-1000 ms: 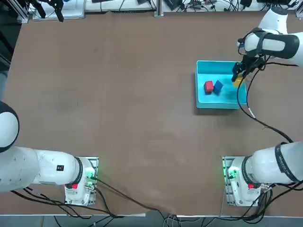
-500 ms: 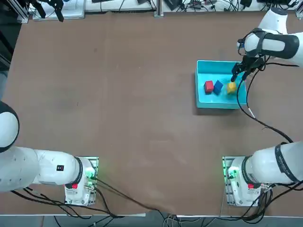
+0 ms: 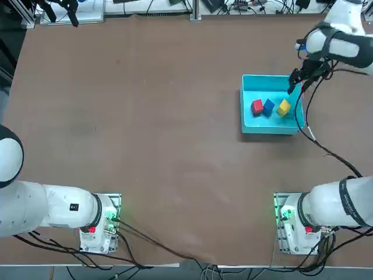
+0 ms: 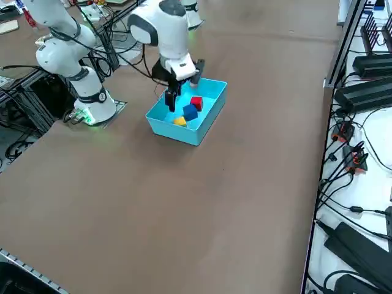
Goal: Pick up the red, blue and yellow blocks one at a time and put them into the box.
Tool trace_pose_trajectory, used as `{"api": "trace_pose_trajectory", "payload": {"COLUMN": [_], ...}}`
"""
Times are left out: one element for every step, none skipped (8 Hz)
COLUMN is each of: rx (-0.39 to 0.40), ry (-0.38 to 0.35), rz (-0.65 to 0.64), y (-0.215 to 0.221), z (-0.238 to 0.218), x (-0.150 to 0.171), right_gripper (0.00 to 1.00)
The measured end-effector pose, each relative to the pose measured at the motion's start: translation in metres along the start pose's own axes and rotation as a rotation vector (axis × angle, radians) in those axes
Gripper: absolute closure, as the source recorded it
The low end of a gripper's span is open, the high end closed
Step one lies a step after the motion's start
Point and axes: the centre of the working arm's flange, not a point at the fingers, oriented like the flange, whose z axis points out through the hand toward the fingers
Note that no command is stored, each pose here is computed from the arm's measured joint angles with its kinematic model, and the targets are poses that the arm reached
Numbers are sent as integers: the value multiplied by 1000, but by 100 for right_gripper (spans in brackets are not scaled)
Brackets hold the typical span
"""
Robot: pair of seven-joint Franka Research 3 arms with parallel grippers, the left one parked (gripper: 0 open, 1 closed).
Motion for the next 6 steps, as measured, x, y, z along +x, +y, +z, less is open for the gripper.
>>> {"api": "trace_pose_trajectory", "payload": {"rx": [1,-3,-9,-15,-19,-22], "ry": [12,49,94,127,151,166], "rz": [-4,-2,2,4,3,15], "y": [-1,1,4,5,5,5], "z": [-43,-91,-136,-173,-202,-224], "x": [6,10,11,10,6,2], "right_gripper": [0,0,0,0,0,0]}}
